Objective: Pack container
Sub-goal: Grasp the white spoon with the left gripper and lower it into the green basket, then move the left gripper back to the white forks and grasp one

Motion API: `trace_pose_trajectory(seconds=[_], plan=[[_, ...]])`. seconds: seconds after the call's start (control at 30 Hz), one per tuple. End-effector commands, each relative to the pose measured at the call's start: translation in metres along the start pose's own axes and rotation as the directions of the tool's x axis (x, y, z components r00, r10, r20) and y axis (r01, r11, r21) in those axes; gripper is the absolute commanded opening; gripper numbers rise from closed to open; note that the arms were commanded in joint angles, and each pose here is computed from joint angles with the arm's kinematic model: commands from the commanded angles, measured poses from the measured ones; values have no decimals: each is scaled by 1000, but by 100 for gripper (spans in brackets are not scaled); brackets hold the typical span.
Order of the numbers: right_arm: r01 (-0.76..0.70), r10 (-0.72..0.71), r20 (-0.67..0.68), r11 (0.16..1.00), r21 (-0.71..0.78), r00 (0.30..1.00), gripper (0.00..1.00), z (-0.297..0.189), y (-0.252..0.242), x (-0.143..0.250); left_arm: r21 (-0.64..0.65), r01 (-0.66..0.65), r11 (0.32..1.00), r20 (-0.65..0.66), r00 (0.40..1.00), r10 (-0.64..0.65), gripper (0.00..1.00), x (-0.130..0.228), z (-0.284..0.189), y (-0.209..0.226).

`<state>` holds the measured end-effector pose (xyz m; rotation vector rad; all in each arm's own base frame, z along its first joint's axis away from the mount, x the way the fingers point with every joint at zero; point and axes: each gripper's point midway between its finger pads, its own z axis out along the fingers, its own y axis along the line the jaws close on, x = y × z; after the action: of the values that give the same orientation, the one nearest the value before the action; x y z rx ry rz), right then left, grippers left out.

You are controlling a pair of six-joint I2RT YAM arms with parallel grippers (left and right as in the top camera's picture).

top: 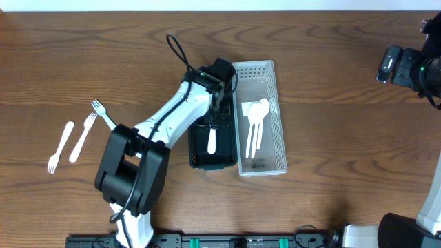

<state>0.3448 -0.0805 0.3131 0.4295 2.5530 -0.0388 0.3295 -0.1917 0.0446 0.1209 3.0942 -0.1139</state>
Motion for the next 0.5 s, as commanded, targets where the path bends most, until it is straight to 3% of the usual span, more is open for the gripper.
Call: trace_pose_trajectory(seconds=[0.0,0.07,0.13,0.33,0.47], plan=[[-20,20,-1,1000,8,1000,99,1,-4,0,1,-6,1000,26,1000,6,44,-6,-6,0],[-20,20,0,1000,8,1000,99,1,-4,0,0,-19,1000,38,999,19,62,-8,-7,1],[-20,20,0,1000,8,1000,99,1,-4,0,-6,-49,999,47,998,49,69,-10,-9,2],[-20,20,0,1000,8,1000,99,1,-4,0,-43,-105,994,122,986,110,73,-19,-28,7],[-20,20,0,1000,8,1000,99,1,-4,0,-59,-135,989,221,964,145,74,-27,-66,9]])
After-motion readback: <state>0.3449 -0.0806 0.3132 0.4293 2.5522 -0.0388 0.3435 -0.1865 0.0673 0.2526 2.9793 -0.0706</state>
